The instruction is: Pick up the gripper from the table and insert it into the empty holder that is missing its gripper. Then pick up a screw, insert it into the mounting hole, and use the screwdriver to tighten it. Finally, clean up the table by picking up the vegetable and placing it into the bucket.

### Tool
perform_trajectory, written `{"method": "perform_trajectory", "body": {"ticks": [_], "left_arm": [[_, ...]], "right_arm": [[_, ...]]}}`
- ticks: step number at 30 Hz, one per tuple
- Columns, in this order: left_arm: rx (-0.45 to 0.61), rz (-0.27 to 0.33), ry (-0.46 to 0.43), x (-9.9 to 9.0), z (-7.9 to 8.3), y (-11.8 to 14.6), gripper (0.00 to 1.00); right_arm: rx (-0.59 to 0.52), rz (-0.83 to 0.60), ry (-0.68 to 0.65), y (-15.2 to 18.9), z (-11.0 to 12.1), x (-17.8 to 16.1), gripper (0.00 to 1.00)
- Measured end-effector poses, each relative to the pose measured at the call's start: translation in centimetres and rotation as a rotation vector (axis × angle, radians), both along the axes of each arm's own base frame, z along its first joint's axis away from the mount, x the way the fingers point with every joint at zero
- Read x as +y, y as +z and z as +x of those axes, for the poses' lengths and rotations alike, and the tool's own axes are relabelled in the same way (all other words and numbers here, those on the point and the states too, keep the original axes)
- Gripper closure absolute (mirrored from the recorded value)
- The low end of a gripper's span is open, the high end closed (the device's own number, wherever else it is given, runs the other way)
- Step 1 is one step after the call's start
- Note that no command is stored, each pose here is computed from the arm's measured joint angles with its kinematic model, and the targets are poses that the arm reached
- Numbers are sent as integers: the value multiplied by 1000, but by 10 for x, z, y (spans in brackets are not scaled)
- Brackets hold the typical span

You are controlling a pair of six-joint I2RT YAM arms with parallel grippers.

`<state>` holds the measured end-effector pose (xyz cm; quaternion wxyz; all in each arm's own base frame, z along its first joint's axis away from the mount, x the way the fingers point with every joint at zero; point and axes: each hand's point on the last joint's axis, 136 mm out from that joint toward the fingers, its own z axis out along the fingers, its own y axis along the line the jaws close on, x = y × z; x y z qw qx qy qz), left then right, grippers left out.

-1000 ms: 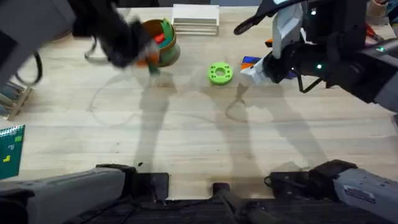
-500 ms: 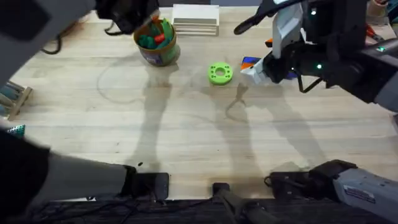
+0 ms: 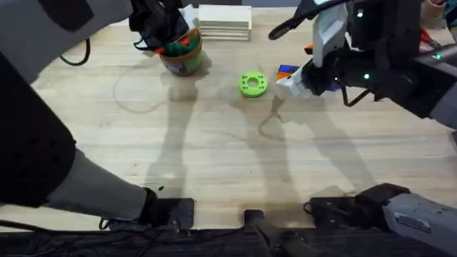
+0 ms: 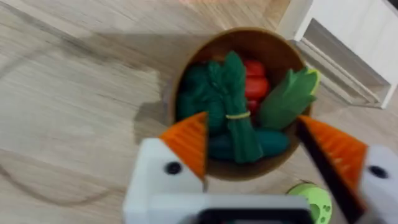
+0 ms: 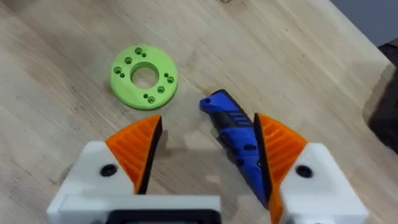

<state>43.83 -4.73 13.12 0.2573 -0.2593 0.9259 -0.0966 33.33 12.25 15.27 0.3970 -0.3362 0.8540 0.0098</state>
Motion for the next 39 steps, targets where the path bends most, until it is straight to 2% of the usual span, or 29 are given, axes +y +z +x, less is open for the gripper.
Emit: {"method": "perform_trajectory", "body": {"ticks": [1, 2, 7, 12, 15, 19, 21, 22, 24, 29, 31, 32, 39], "left_arm": [[4, 2, 1, 0, -1, 0, 37], [16, 4, 1, 1, -4, -1, 22], [21, 6, -2, 1, -5, -1, 13], [-30, -45, -105, -16, 1, 11, 14], [-58, -57, -172, -24, 0, 27, 14], [-148, -29, -271, -33, -7, 71, 14], [-188, -8, -326, -39, -21, 95, 14], [-202, 24, -429, -52, -57, 122, 14], [-191, 48, -512, -61, -85, 132, 14], [-80, 112, -749, -81, -157, 129, 14], [-31, 134, -834, -85, -179, 124, 14], [25, 155, -915, -86, -200, 117, 14], [36, 174, -960, -86, -204, 115, 14]], "right_arm": [[0, 0, 0, 0, 0, 0, 142], [0, 0, 0, 0, 0, 0, 142], [0, 0, 0, 0, 0, 0, 143], [5, 12, -12, 0, 0, 0, 140], [19, 56, -56, 2, -1, 0, 140], [48, 131, -130, 14, -14, -5, 140], [79, 143, -154, 22, -29, -10, 140], [127, 147, -176, 36, -51, -17, 140], [158, 149, -193, 46, -67, -22, 141], [167, 173, -218, 72, -100, -33, 140], [150, 187, -222, 81, -113, -38, 140], [115, 207, -221, 91, -131, -44, 140], [11, 263, -213, 114, -155, -52, 140]]}}
